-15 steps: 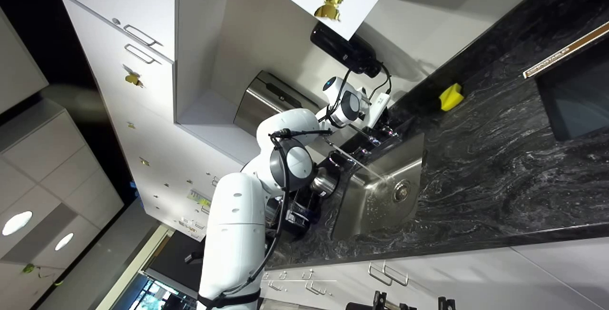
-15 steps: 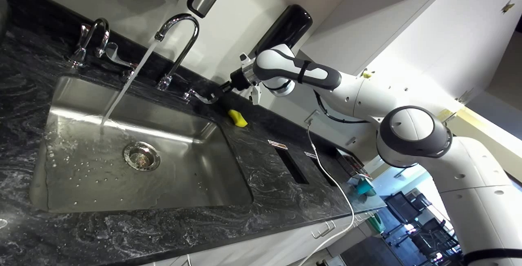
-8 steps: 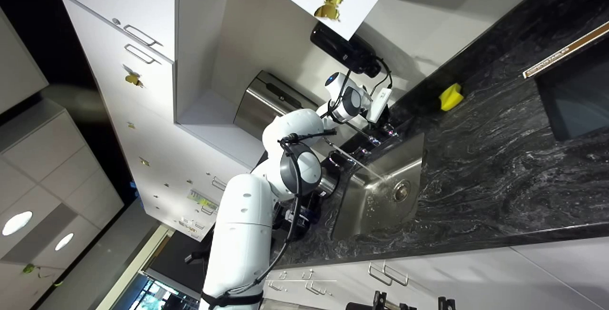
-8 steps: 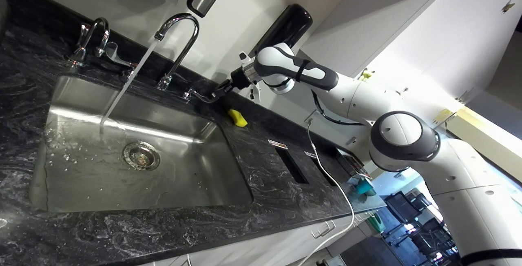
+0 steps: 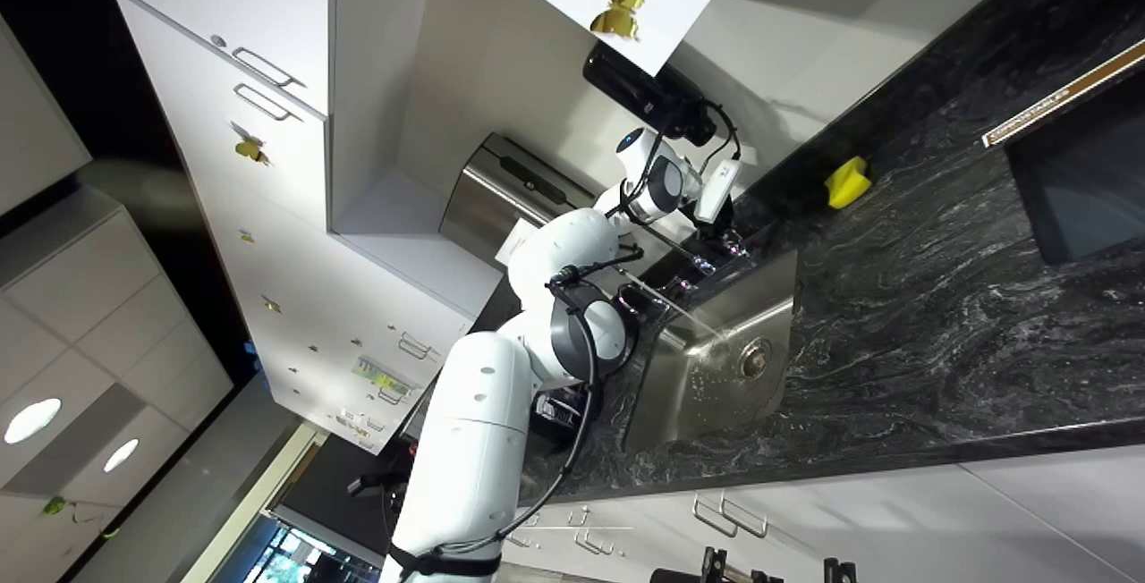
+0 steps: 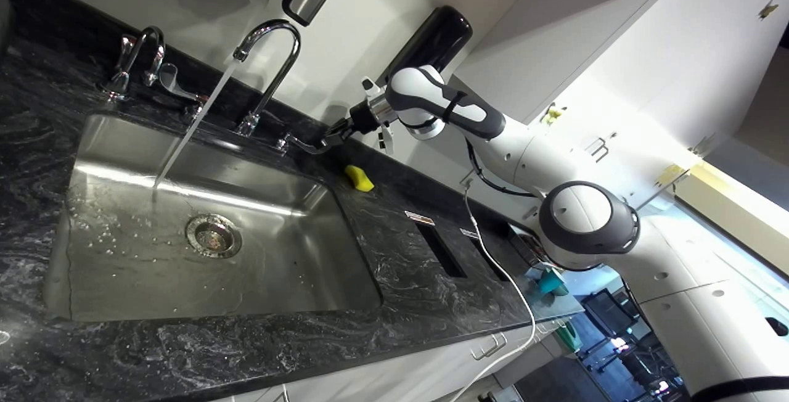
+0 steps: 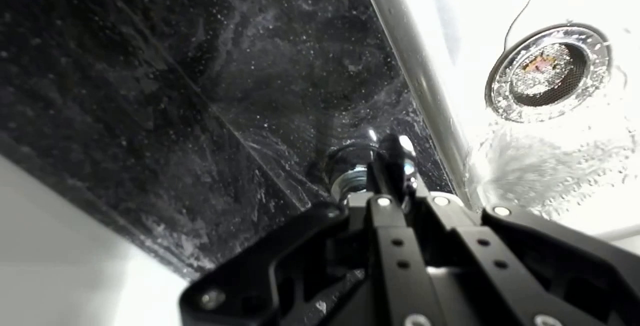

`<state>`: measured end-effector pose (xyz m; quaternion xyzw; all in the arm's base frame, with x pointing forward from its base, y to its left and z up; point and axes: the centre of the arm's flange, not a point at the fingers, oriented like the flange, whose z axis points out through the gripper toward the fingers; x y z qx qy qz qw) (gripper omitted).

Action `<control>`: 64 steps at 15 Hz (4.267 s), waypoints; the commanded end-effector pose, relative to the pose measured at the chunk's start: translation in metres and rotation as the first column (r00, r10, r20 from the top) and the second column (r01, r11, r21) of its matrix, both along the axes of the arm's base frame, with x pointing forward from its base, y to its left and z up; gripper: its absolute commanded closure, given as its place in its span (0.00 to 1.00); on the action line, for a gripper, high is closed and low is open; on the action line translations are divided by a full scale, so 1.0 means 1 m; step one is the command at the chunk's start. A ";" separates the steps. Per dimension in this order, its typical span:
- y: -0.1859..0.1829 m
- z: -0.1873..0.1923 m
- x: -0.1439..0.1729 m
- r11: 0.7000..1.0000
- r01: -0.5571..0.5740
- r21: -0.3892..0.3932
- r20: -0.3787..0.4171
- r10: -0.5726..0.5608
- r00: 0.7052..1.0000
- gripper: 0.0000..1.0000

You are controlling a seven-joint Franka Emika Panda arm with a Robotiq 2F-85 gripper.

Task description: Close the tap

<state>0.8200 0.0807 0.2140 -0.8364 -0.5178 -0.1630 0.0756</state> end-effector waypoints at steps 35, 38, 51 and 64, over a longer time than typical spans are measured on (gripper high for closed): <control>0.046 0.045 0.054 0.973 0.073 -0.220 0.171 -0.036 0.985 0.00; 0.053 0.053 0.036 0.976 0.083 -0.202 0.187 -0.045 0.981 0.00; 0.100 0.094 -0.023 0.966 0.217 -0.141 0.278 -0.172 0.945 0.00; 0.066 0.060 0.013 0.954 0.249 -0.167 0.266 -0.199 0.943 0.00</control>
